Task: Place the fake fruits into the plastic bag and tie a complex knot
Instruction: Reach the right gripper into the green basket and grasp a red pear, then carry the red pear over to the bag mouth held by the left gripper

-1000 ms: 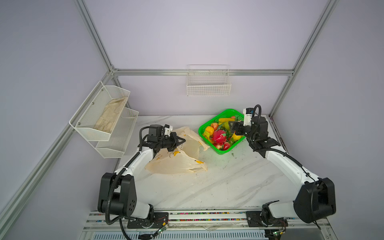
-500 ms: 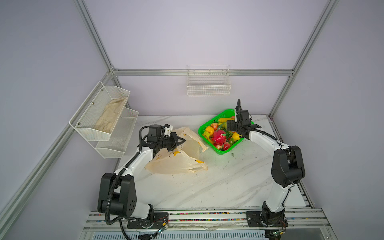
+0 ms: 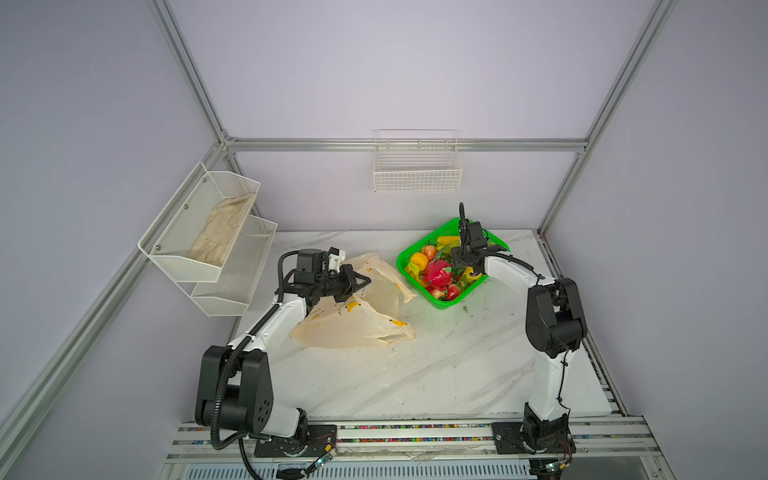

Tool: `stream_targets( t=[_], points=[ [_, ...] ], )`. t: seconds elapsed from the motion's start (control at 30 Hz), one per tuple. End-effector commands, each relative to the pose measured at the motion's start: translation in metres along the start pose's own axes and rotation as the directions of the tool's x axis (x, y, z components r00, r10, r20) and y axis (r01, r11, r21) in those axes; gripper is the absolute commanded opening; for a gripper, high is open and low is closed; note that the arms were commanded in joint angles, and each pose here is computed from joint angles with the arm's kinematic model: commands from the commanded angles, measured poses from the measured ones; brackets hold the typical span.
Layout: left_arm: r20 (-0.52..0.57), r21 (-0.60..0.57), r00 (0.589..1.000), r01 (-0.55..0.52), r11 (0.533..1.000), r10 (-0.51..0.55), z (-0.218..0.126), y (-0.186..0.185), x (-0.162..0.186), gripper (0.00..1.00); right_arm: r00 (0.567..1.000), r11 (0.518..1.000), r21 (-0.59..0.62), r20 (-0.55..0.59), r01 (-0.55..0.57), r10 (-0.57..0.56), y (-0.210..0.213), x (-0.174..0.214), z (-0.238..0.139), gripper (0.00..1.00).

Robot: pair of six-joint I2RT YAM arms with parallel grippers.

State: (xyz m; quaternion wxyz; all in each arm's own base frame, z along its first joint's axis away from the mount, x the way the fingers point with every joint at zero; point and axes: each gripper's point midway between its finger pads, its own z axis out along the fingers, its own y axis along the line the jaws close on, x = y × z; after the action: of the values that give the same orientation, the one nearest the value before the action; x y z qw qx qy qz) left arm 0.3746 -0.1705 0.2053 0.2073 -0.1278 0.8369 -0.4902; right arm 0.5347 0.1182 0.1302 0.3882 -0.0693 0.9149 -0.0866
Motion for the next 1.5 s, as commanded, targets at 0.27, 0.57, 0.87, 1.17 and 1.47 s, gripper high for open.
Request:
stream_targets(
  t=[0.27,0.57,0.87,1.17,1.47],
  points=[
    [0.045,0.062,0.996,-0.084,0.995,0.082,-0.015,-0.029,-0.013,0.00,0.990,0.997,-0.069,0.133,-0.032,0.041,-0.003,-0.040,-0.059,0.52],
    [0.042,0.063,0.996,-0.081,0.995,0.078,-0.015,-0.028,-0.012,0.00,0.939,0.849,-0.528,0.303,0.026,0.160,0.060,-0.052,-0.182,0.46],
    [0.036,0.073,0.996,-0.083,0.994,0.081,-0.015,-0.031,-0.011,0.00,0.889,0.386,-0.837,0.450,0.388,0.081,0.200,0.003,-0.331,0.46],
    [0.030,0.077,0.996,-0.090,0.993,0.088,-0.015,-0.032,-0.010,0.00,0.923,0.419,-0.825,0.372,0.380,-0.104,0.256,0.046,-0.284,0.43],
    [-0.011,0.117,0.994,-0.110,0.987,0.112,-0.011,-0.045,0.000,0.00,0.964,0.760,-0.605,0.244,0.238,-0.108,0.222,0.054,-0.204,0.39]
  ],
)
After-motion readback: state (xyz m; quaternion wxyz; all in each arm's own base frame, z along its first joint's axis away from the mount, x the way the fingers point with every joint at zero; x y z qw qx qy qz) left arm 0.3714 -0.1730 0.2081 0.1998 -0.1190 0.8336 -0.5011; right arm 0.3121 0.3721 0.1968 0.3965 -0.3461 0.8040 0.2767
